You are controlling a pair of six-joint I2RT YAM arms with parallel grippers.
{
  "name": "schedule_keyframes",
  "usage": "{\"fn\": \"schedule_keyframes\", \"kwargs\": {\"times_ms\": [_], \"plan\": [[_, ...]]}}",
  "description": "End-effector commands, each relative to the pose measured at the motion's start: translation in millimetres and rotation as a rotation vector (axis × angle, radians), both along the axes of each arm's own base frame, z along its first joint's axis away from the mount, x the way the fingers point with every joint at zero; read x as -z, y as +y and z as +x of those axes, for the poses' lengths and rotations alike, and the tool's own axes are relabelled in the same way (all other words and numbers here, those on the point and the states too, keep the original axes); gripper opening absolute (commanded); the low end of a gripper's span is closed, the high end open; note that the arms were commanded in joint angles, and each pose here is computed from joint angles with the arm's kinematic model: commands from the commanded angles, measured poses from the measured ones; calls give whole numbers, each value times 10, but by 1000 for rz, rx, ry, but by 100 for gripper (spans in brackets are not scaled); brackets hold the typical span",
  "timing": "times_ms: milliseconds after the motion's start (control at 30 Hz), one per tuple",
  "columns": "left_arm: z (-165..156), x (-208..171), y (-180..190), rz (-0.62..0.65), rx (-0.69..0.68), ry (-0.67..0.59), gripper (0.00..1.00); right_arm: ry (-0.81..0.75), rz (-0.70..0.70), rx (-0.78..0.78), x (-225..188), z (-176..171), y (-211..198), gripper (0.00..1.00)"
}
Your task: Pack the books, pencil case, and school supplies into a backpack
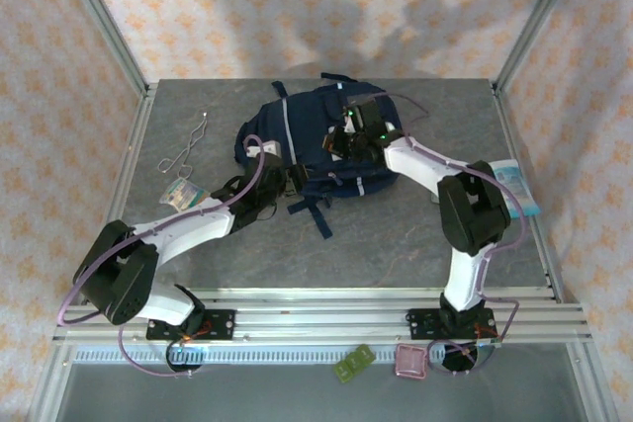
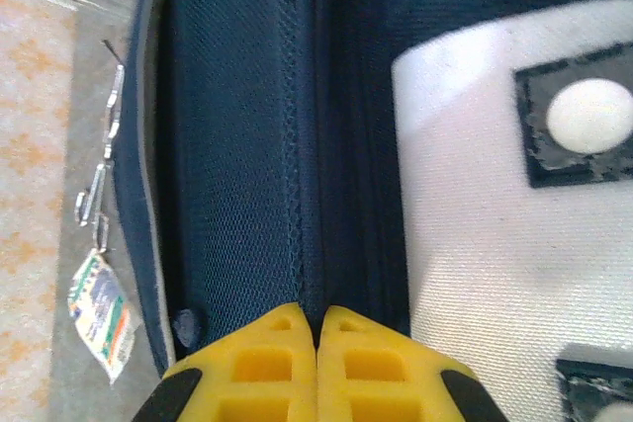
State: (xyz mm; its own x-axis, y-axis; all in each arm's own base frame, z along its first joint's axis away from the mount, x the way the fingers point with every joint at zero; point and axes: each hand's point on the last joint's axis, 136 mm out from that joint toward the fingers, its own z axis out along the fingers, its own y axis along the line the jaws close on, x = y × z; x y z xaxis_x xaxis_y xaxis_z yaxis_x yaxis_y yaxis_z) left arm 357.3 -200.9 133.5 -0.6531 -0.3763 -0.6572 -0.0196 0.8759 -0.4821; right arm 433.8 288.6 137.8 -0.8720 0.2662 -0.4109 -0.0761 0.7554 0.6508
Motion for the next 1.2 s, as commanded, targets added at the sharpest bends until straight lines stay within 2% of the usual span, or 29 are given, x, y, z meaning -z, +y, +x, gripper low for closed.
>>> {"fn": "schedule_keyframes", "kwargs": {"times_ms": [0,133,333,533,667,733,967,1167], "plan": [[105,-47,-44,56,-33,-43,61,-75,98,-20,-438,35,111,0],[183,29,-140,68,-36,-47,64,-47,93,-24,-276,26,122,0],[366,177,-160,156,-113,-22,67,-95,177,-27,-483,-9,161,0],[511,288,-232,162,-144,-11,69,-100,191,-43,-535,-57,193,0],[584,409,-205,215,-171,0,56,-106,216,-41,-570,-92,198,0],[617,442,-234,230,-158,5,41,-110,222,-48,-596,-102,208,0],[692,384,-326,271,-98,5,0,-119,218,-42,-615,-181,167,0],[575,155,-297,305,30,28,0,-97,145,4,-436,-170,13,0]]}}
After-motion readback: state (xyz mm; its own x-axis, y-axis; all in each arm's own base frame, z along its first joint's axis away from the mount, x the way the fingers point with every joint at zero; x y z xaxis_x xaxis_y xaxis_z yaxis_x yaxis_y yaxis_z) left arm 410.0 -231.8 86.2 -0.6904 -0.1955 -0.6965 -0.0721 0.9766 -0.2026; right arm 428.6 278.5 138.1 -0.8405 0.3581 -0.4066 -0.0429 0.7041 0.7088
